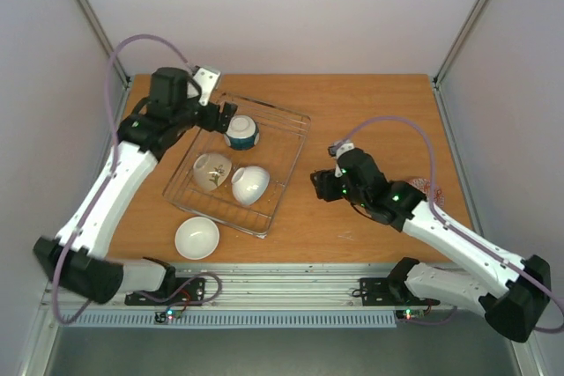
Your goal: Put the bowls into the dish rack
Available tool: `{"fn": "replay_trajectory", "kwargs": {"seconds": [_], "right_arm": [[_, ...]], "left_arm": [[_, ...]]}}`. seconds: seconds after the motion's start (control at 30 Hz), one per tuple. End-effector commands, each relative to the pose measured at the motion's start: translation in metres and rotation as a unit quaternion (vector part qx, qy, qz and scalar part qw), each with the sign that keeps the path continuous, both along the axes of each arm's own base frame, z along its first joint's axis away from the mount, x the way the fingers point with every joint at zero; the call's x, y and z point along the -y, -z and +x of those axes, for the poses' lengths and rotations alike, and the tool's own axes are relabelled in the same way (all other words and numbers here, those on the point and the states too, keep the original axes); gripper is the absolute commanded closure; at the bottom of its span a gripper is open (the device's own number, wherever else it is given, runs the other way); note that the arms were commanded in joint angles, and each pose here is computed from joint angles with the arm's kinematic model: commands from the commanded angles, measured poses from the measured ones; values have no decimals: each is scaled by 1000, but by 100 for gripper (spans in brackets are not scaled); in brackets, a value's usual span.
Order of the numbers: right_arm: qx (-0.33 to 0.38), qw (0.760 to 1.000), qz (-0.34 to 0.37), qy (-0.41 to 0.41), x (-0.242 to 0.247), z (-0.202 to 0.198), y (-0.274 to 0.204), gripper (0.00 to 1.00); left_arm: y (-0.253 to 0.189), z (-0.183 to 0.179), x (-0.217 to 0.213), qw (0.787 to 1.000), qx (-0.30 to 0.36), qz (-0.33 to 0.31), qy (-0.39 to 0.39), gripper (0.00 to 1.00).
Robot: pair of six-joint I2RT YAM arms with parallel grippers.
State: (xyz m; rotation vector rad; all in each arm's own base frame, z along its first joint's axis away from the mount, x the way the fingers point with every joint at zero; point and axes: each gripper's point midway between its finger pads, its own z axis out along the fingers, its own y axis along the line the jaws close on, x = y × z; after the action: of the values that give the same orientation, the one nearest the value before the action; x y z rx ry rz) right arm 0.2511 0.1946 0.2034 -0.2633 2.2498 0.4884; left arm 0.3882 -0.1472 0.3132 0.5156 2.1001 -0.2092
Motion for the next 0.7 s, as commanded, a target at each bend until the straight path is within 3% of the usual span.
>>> {"fn": "replay_trajectory", "kwargs": {"seconds": [0.0,0.13,0.43,0.67], "right_arm": [[-36,997,-18,-61,-38,-21,-7,38],[-25,986,-106,-128,-88,-54,-1,41],[-38,959,-106,-260,-185,-123,10,49],[-68,939,-115,-316,-236,-154,45,54]], "left_arm": [[-26,-48,10,997,22,-50,55,1],[-13,-87,6,995,14,-43,89,1],[-20,-142,-24,994,63,-31,81,1],[-22,-145,-45,996,71,-32,36,1]]}}
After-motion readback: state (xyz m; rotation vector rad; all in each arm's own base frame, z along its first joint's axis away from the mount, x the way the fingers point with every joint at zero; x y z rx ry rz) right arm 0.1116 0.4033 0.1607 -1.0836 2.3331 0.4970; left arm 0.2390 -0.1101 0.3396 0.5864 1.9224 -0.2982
